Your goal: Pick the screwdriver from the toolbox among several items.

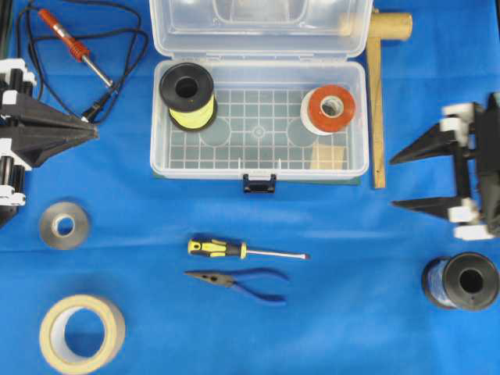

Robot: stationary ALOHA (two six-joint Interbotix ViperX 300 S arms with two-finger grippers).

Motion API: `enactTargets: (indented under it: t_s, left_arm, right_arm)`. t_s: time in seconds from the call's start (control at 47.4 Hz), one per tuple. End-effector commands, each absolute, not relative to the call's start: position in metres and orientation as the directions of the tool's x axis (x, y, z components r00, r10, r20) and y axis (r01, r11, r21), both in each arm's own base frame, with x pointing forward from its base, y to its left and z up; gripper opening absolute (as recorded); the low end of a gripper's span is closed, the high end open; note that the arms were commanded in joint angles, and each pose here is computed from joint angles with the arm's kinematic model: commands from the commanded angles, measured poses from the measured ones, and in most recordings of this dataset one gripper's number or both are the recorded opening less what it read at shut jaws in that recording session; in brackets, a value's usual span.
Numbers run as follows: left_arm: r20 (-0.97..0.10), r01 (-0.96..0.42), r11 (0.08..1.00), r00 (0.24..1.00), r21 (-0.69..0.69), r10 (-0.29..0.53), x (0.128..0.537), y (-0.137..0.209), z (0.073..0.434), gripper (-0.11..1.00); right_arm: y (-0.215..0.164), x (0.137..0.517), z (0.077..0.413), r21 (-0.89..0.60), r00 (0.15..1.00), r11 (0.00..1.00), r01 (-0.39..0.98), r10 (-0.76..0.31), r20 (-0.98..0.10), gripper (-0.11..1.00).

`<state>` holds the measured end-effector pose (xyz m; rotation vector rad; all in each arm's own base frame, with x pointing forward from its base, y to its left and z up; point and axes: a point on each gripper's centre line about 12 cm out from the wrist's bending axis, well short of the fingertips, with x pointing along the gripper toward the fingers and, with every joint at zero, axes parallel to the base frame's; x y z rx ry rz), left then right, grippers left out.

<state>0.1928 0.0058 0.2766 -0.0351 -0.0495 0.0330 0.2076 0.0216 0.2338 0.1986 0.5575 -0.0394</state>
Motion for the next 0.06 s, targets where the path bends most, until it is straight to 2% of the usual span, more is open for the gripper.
enactTargets:
  t_s: [0.0, 0.042]
  left_arm:
    - [0.063, -0.026, 0.999, 0.998, -0.034, 0.028, 0.1946, 0.0047, 0.2807, 0.0]
    - [0.063, -0.024, 0.999, 0.998, -0.034, 0.026, 0.1946, 0.0044, 0.2807, 0.0]
  right_arm:
    - [0.0181, 0.194, 0.2279, 0.18, 0.864, 0.98, 0.086, 0.017, -0.504, 0.73]
    - [0.0153, 0.1859, 0.222, 0.179, 0.868, 0.98, 0.09, 0.011, -0.497, 0.73]
